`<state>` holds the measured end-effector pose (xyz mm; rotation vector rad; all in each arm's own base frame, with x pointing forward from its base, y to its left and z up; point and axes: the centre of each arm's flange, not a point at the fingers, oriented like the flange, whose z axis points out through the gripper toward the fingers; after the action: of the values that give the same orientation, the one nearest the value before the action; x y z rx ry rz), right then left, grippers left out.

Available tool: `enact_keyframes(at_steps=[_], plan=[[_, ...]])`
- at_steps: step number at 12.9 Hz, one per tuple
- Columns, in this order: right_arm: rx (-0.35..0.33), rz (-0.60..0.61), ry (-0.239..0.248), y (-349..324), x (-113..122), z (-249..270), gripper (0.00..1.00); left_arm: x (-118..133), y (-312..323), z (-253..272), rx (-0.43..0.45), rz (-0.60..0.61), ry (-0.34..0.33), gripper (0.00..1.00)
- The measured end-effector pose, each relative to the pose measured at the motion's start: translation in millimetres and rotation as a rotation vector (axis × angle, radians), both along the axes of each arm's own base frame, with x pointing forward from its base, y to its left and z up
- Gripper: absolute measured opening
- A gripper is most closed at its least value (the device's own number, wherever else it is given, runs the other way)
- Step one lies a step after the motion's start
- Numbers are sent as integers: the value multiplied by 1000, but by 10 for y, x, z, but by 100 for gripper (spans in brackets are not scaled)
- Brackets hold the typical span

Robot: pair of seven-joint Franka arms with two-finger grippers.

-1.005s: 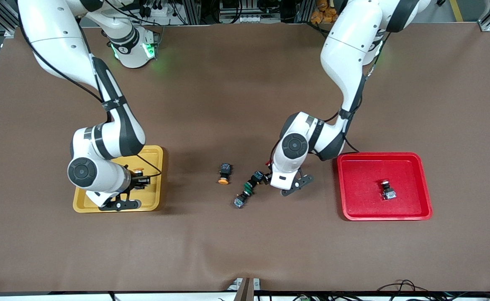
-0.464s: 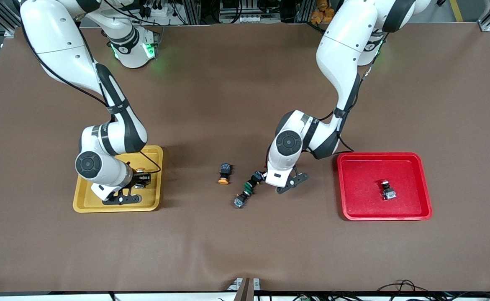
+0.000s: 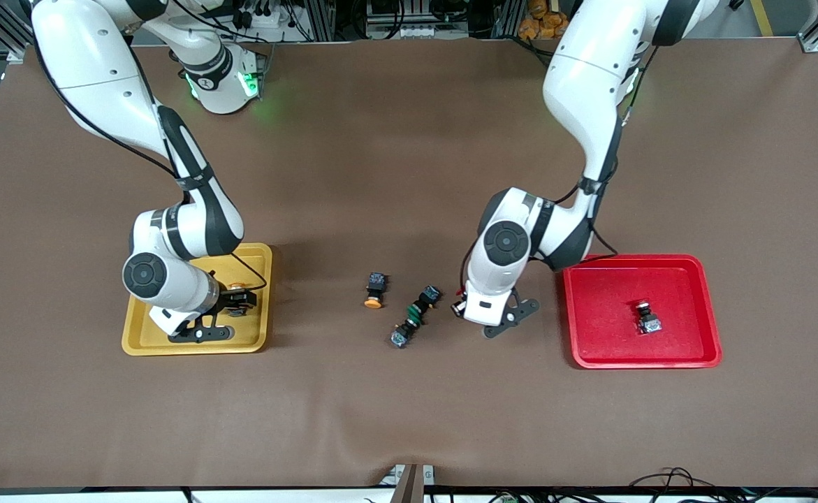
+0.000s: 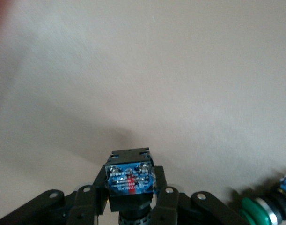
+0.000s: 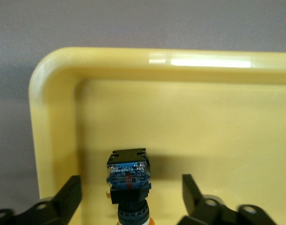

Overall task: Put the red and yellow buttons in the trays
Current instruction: 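Carry the red button to the red tray while the right gripper grasps yellow button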

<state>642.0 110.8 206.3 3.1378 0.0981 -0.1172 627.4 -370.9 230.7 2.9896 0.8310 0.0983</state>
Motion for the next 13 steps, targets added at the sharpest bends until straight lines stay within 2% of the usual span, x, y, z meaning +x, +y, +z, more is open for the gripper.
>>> enact_keyframes(at_steps=[3, 7, 10, 13], plan=[[25, -30, -11, 179, -11, 216, 100, 171, 390, 162, 21, -23, 31, 41], [58, -157, -40, 1003, -115, 453, 100, 360, 991, 271, 42, -100, 98, 41], [80, -228, -75, 1901, -314, 673, 100, 500, 1516, 258, 46, -176, 137, 41], [94, -229, -82, 2586, -535, 680, 100, 564, 2016, 133, 44, -286, 169, 41]])
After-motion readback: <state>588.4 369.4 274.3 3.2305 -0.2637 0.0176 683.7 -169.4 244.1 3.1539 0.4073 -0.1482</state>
